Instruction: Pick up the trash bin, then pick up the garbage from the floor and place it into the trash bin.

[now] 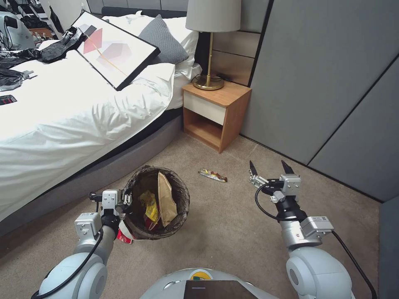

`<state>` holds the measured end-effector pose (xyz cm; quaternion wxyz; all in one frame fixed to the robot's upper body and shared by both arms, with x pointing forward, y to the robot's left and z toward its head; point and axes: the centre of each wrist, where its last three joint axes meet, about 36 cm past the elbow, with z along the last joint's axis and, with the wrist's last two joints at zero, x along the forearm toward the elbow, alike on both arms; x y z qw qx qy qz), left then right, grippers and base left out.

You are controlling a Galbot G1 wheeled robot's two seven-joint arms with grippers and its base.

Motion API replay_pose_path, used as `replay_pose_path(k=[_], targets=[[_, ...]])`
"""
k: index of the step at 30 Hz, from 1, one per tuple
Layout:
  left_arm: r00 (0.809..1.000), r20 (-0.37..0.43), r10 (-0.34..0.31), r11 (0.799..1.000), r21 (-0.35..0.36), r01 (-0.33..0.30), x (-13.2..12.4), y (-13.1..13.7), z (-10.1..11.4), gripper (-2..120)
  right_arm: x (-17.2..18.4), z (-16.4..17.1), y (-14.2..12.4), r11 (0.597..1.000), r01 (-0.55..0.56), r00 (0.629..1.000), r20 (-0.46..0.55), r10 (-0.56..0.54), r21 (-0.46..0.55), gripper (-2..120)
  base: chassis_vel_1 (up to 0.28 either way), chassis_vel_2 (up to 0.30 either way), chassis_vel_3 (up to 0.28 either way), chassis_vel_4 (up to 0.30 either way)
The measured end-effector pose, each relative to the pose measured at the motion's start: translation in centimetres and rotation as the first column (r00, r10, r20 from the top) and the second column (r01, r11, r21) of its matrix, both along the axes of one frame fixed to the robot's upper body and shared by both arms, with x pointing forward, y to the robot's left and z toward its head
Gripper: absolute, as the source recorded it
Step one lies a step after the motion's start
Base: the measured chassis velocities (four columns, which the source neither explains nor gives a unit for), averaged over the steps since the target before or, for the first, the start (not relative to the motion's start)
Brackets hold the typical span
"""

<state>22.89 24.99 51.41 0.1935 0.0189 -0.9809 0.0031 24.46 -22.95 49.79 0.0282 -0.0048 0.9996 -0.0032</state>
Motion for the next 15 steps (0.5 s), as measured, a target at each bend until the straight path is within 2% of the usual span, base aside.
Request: replay_pose_path(k=[15], targets=[[1.000, -0.001, 0.005, 1.000, 0.003, -0.005, -0.03, 0.04, -0.01, 7, 0.13, -0.22, -0.09, 0.999, 0.039, 0.999, -0.005, -0.039, 0.015, 100, -0.002, 0.005, 0.004, -0.002]])
